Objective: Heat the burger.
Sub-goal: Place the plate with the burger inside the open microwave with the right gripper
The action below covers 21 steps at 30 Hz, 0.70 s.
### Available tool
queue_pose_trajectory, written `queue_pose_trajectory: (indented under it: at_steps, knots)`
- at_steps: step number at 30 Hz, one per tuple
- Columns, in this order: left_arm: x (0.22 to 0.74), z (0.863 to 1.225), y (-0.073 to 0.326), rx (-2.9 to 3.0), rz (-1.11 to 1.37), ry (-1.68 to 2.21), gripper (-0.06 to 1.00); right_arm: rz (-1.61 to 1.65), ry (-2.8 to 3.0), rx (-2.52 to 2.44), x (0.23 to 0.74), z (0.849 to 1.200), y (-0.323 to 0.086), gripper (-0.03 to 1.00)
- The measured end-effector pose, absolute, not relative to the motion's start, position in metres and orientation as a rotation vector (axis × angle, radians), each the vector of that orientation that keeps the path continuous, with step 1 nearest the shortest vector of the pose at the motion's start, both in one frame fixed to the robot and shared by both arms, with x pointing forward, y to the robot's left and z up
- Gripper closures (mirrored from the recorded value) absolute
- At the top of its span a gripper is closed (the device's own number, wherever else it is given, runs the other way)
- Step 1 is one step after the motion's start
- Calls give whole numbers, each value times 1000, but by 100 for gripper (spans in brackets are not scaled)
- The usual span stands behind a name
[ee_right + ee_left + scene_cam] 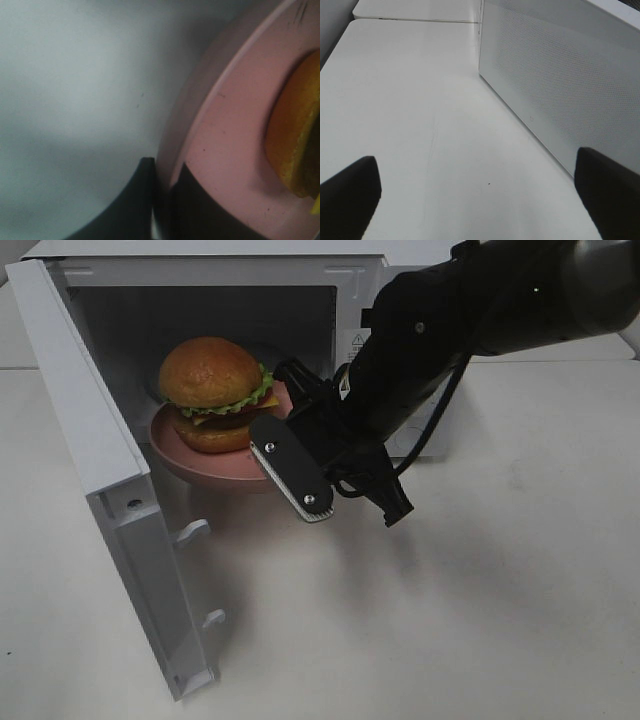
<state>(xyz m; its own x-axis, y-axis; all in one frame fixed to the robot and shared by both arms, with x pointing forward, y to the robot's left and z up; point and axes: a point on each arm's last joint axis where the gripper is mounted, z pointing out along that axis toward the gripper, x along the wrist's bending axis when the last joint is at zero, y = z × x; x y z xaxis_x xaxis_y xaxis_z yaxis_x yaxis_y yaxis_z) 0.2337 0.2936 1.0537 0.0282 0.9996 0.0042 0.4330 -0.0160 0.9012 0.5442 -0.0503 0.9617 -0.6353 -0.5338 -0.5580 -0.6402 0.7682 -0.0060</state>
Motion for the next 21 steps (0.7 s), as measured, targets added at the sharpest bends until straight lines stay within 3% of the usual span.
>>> queue_pose_trajectory:
  at_steps: [21]
  knots:
    - [234,1054,294,1552,951,1504,-3,251,2412,-722,590,964,-20,90]
